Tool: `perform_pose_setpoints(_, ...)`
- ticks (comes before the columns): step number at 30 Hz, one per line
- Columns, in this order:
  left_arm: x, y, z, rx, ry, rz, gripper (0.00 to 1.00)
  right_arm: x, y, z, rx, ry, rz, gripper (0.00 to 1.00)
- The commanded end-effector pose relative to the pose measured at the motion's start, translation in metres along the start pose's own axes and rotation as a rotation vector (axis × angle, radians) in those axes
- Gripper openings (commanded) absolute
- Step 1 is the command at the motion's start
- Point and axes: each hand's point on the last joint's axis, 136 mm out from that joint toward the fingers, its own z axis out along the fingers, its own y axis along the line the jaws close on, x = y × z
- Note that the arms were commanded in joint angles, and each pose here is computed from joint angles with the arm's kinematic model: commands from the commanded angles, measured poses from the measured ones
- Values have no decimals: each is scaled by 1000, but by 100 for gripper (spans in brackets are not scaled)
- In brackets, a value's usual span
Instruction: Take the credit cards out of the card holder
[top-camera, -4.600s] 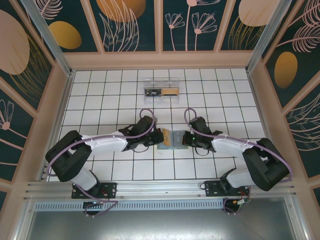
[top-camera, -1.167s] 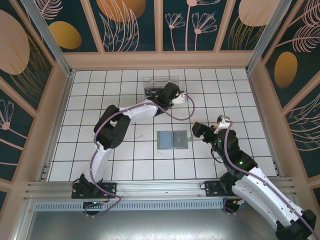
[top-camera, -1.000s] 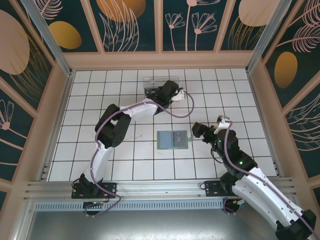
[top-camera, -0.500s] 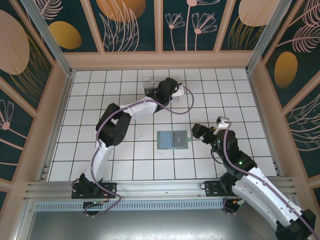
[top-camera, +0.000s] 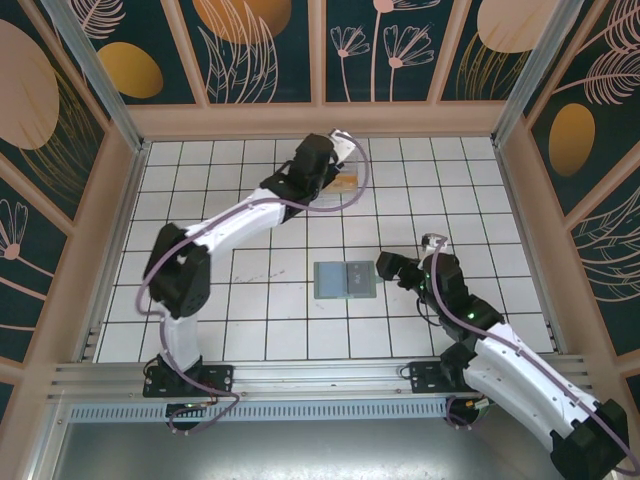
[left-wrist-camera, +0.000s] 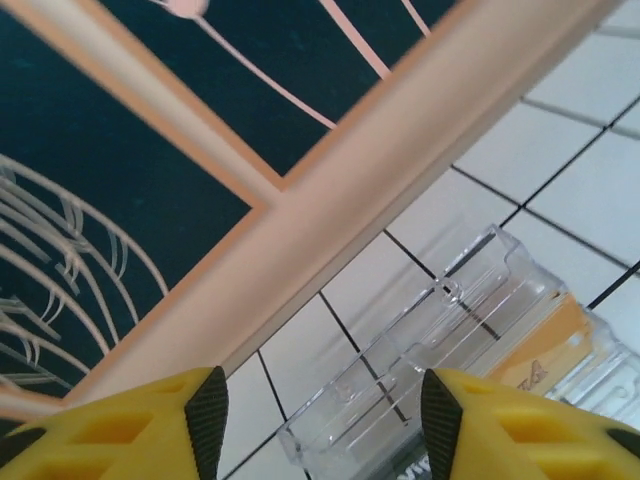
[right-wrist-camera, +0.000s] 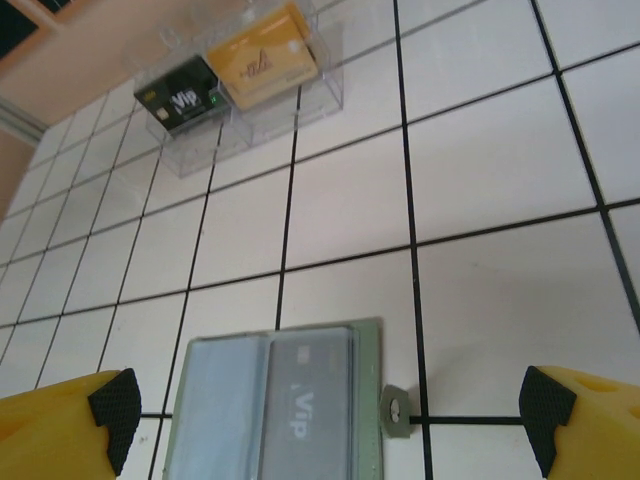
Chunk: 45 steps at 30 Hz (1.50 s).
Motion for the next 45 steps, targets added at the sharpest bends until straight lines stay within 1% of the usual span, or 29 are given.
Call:
perform_pose_setpoints(1,4,9,-29,21,-22,-310,82,4,11,5,-51,30,5,99)
perform_pose_setpoints(3,10,14,-50,38,-31,-415,98,11,15,8,-71,66,5,99)
perform_pose_setpoints(6,27,13,-77,74,-31,-551,99,24,19,13,-94,124,10,99)
perform_pose_setpoints(9,57,22,-97,16,9,-747,99,38,23,17,-102,176,8,99)
perform_pose_setpoints(11,78,19,-108,9,45,-845,99,45,25,19,-101,200,0,99)
perform_pose_setpoints(12,87,14,-113,33,61,-868,99,49,27,20,-104,212,-6,99)
perform_pose_setpoints(13,103,5,-117,52,96,-884,99,52,29,22,-105,222,-7,99)
perform_pose_setpoints(15,125,-9,-126,92,153,-956,99,57,32,24,-108,246,-13,99)
perform_pose_setpoints(19,165,-53,-143,253,274,-1087,99,71,39,32,-105,307,-24,99)
perform_pose_setpoints(22,183,-85,-153,380,354,-1189,98,82,40,39,-88,353,-31,99)
perform_pose_setpoints(24,190,-104,-159,466,392,-1236,99,88,44,42,-91,378,-37,99)
perform_pose_setpoints(26,198,-115,-162,501,437,-1279,97,91,47,46,-87,390,-39,99)
perform_pose_setpoints(29,206,-128,-164,545,483,-1301,88,91,51,50,-87,397,-48,99)
perform_pose_setpoints(30,206,-132,-164,560,492,-1308,81,90,52,51,-86,398,-49,99)
perform_pose_setpoints(31,205,-135,-164,583,492,-1318,77,90,54,52,-90,400,-51,99)
perform_pose_setpoints(33,204,-140,-164,607,498,-1342,73,91,56,55,-91,405,-52,99)
perform_pose_setpoints(36,203,-147,-161,637,511,-1350,69,91,58,60,-88,415,-56,99)
perform_pose_setpoints(37,203,-150,-160,651,511,-1350,62,92,58,61,-83,421,-61,99)
perform_pose_setpoints(39,205,-155,-157,657,529,-1353,59,93,58,65,-74,430,-70,99)
perform_pose_setpoints(40,206,-159,-156,669,534,-1352,54,94,58,66,-70,433,-75,99)
perform_pose_setpoints(42,208,-165,-155,683,551,-1353,51,95,57,69,-58,441,-83,99)
perform_pose_setpoints(43,209,-167,-154,690,555,-1351,43,96,57,70,-54,443,-87,99)
perform_pose_setpoints(44,210,-170,-154,696,561,-1351,40,96,57,71,-53,445,-89,99)
perform_pose_setpoints(45,211,-173,-154,702,567,-1351,40,97,56,72,-50,449,-92,99)
